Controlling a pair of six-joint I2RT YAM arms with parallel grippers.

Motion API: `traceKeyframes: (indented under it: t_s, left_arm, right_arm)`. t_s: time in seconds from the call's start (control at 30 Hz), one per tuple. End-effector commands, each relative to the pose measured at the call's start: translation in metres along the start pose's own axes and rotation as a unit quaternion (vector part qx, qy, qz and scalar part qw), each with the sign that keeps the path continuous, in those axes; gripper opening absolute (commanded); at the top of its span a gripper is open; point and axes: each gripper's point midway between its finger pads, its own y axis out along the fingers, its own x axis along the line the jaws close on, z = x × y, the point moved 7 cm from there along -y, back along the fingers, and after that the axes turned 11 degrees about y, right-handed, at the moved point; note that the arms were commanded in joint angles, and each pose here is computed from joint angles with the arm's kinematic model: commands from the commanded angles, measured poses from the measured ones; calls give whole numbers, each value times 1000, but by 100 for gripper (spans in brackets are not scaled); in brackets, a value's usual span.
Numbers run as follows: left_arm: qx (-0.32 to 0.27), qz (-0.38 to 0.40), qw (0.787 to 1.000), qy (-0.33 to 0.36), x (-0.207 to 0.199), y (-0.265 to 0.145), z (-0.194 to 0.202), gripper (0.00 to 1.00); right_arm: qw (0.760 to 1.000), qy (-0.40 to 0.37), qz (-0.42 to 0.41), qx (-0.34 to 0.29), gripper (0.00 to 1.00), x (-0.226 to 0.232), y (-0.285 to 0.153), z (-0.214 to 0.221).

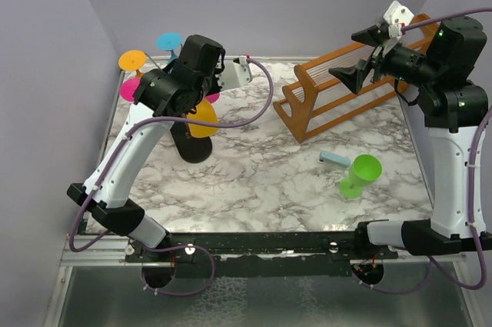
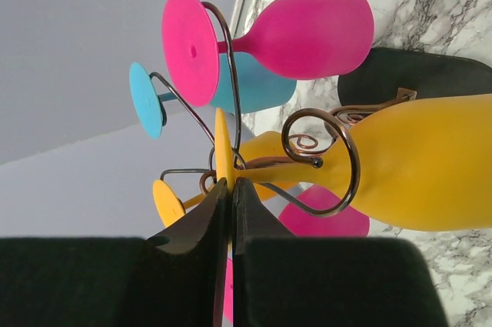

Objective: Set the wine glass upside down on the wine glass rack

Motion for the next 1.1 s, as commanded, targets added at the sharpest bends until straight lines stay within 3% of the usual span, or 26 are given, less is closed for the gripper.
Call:
traceKeyframes:
  t_s: [0.0, 1.07]
  left_arm:
    - [-35, 2, 999, -7, 0, -17, 1, 0]
    - [-126, 19, 992, 3, 1, -22, -19, 0]
  right_arm:
    - [1000, -1, -5, -12, 95, 4, -5, -4]
    - [1000, -2, -6, -15, 97, 7, -12, -3]
